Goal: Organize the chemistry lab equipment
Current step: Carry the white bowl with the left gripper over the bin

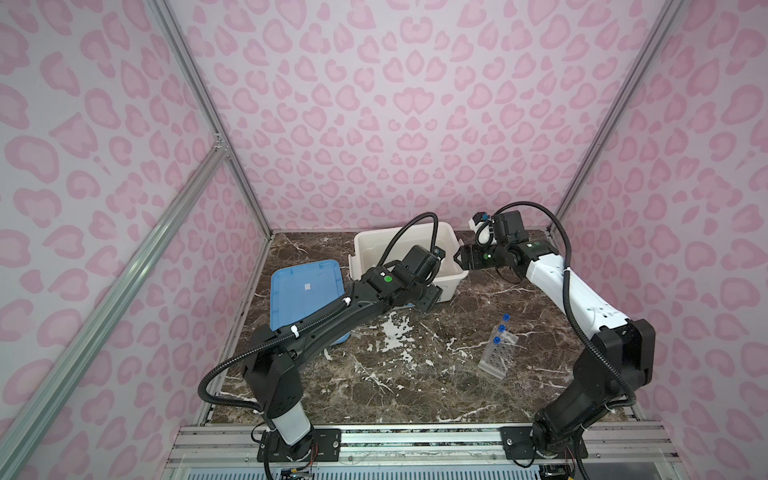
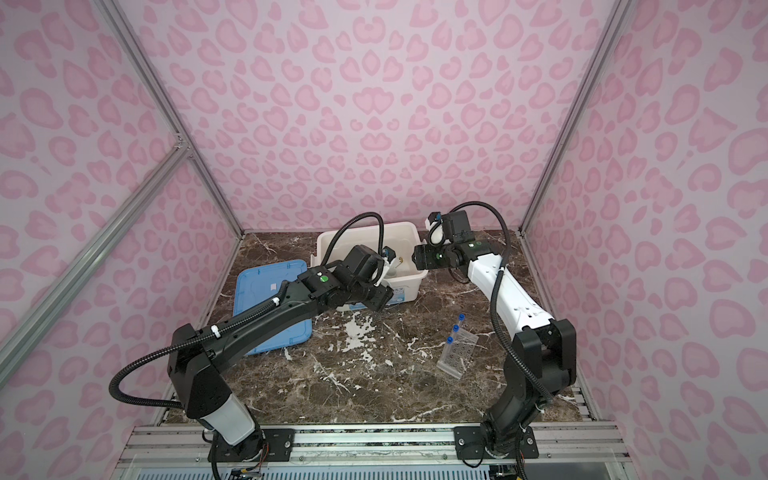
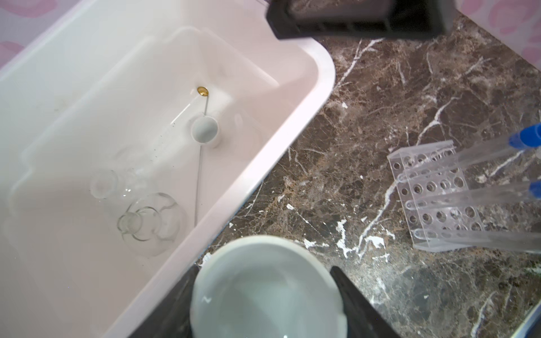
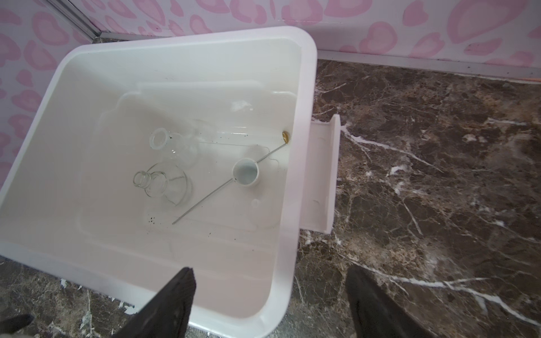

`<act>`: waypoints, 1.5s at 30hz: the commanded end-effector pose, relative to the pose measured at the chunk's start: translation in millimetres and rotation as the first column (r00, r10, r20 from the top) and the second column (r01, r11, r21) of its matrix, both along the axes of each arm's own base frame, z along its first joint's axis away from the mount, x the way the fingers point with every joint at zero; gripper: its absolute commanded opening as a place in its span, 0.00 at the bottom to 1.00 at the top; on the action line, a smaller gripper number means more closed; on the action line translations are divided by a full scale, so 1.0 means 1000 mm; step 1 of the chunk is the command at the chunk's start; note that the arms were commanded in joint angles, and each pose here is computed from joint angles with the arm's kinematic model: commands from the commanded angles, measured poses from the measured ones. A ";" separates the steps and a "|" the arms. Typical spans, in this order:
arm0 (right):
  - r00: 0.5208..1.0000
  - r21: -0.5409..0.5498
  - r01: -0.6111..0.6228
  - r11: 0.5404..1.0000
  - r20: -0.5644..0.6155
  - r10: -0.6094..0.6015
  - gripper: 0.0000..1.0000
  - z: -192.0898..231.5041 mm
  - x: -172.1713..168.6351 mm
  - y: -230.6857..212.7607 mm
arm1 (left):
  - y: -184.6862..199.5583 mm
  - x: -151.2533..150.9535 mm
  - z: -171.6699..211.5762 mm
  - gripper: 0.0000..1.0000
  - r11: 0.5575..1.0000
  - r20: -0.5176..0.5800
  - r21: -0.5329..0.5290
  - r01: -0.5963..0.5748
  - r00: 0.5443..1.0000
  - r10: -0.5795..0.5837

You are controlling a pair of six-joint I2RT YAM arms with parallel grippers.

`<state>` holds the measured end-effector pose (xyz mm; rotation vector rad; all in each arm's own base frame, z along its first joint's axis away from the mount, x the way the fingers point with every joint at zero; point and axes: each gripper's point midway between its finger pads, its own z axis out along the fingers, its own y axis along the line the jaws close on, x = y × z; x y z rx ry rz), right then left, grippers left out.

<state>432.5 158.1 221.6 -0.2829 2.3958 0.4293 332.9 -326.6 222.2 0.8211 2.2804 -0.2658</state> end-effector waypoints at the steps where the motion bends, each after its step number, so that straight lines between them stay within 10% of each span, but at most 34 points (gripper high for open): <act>1: 1.000 0.025 -0.009 1.000 0.008 0.009 0.82 0.001 0.001 0.003 | 0.002 0.010 0.006 0.64 1.000 -0.002 -0.014 0.006 1.000 -0.006; 24: 0.996 0.082 -0.067 0.994 -0.061 0.072 0.70 -0.031 -0.008 0.017 | 0.016 0.133 -0.034 0.63 0.989 -0.038 -0.053 -0.135 0.990 0.133; 45: 0.985 0.134 -0.116 0.984 -0.111 0.132 0.51 -0.041 -0.031 0.033 | 0.010 0.170 -0.091 0.63 0.994 -0.075 -0.017 -0.106 0.992 0.104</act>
